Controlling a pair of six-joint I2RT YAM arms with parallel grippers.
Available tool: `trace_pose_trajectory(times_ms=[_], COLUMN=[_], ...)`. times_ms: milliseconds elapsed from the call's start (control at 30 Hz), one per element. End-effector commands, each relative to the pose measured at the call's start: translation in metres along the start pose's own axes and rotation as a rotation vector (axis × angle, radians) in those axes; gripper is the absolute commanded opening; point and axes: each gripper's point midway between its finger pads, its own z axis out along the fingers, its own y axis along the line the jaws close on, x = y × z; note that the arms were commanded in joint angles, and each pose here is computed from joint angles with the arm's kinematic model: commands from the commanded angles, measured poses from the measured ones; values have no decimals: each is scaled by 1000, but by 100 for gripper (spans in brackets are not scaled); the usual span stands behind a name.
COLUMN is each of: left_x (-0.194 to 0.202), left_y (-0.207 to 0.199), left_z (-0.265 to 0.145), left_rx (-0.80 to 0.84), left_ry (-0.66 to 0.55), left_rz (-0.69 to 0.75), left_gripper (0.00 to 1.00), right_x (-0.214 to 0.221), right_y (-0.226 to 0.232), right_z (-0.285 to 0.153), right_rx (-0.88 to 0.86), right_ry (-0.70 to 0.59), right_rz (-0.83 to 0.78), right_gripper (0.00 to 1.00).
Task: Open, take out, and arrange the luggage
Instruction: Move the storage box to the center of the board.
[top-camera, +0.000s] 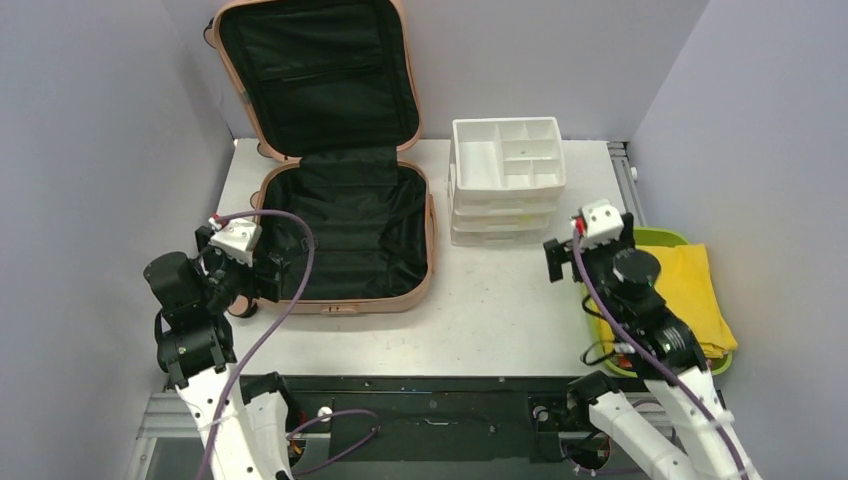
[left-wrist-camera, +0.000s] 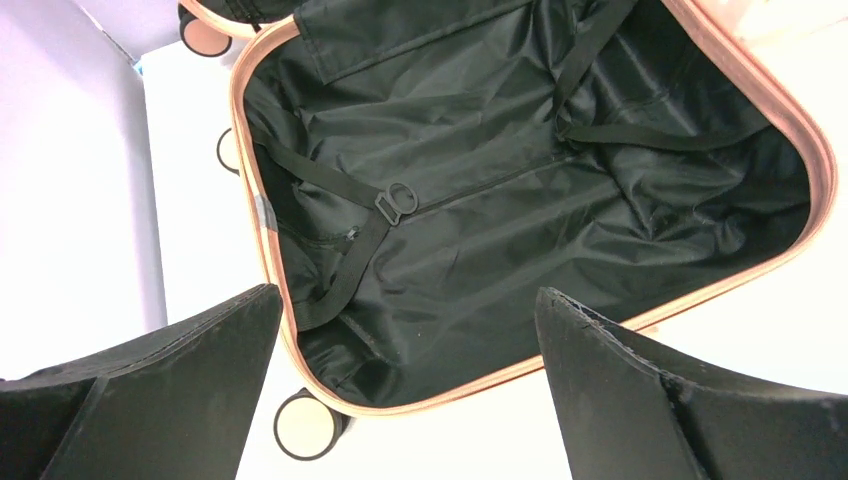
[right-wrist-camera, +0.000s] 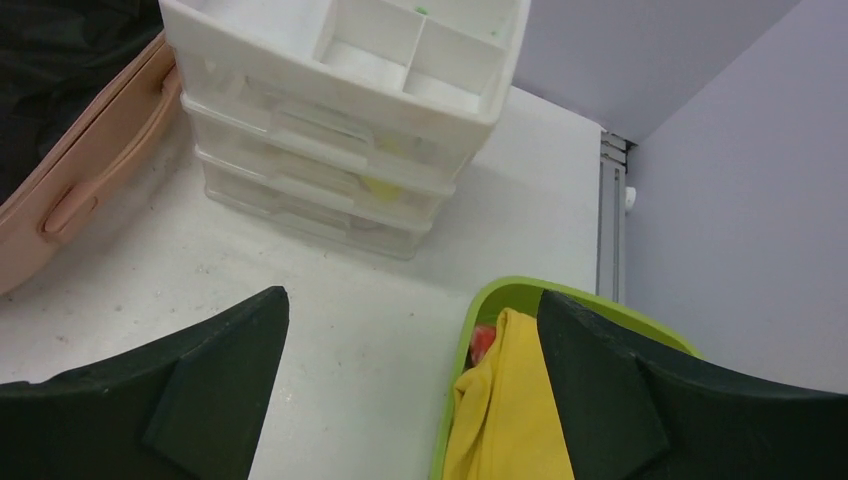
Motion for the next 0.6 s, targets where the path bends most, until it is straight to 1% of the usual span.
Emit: trace_pose_trajectory(times_ms=[0, 133, 200, 267, 367, 467, 567], left_x=[24, 45, 53, 51, 45, 47, 49], left_y=[-14, -25, -31, -31, -32, -36, -34], left_z=[-1, -9, -13, -16, -21, -21, -22], left_rx=[42, 24, 20, -11, -40, -31, -47], left_ry=[22, 13, 1, -33, -83, -95, -95], left_rz=[26, 59, 85, 96, 112, 128, 130], left_gripper=[96, 96, 96, 96, 96, 96, 96], right_x=[19, 49, 61, 67, 63, 63, 72], right_y=[-14, -40, -44, -47, -56, -65, -69], right_z=[-31, -50, -59, -67, -77, -83, -83], right_rx=[70, 244, 283, 305, 348, 403, 443], right_ry=[-50, -61, -74, -86, -97, -107, -121], right_rz=[17, 70, 91, 111, 147, 171, 187], right_gripper=[90, 97, 98, 98, 99, 100, 100])
